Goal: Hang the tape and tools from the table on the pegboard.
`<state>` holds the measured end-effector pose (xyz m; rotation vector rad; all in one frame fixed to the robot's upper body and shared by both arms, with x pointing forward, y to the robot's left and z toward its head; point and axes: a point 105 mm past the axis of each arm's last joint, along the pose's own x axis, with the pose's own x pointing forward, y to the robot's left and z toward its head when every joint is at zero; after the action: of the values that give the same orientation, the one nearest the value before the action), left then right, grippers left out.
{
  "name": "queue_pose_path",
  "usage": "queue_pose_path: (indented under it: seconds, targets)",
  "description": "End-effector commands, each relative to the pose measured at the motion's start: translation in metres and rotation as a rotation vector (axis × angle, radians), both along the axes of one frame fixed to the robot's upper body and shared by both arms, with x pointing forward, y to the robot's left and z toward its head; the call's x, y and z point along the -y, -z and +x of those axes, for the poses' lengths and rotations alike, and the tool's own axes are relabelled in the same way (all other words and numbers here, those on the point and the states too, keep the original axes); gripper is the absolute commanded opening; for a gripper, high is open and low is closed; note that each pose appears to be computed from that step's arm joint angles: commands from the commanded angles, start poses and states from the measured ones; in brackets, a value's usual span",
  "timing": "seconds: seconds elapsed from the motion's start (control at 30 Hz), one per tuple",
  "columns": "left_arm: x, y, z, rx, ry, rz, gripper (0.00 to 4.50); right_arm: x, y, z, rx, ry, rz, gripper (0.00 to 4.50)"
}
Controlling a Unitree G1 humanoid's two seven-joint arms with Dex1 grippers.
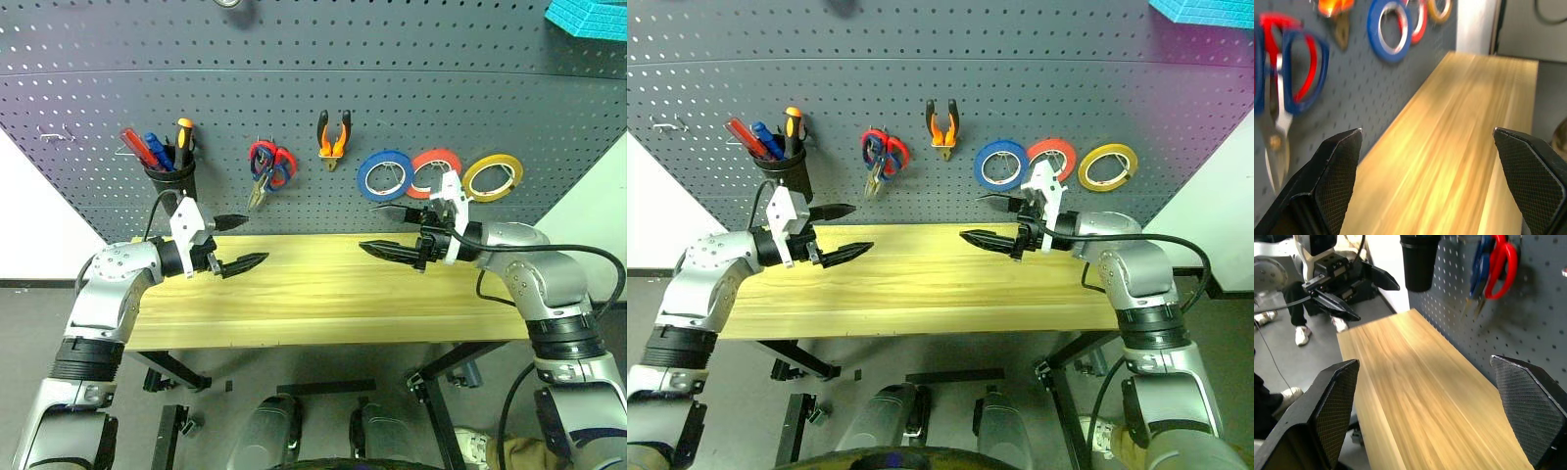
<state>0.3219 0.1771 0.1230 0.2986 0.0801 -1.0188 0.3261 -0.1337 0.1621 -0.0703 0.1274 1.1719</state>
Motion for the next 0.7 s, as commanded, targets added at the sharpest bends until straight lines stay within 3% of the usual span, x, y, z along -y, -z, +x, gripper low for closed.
queue_pose_path:
  seconds: [0.03,0.37,0.7]
  targets:
    - [-0.009,0.000,-0.007,0.007,0.003,0.016,4.46,0.006,-0.002,0.005,0.036,0.012,-0.010,4.50]
    - [-0.041,0.000,-0.042,-0.015,-0.021,-0.047,4.46,0.001,-0.006,0.012,0.091,-0.010,-0.014,4.50]
    - [-0.030,-0.004,-0.030,-0.010,-0.039,-0.064,4.46,-0.001,-0.010,0.016,0.118,-0.017,-0.009,4.50]
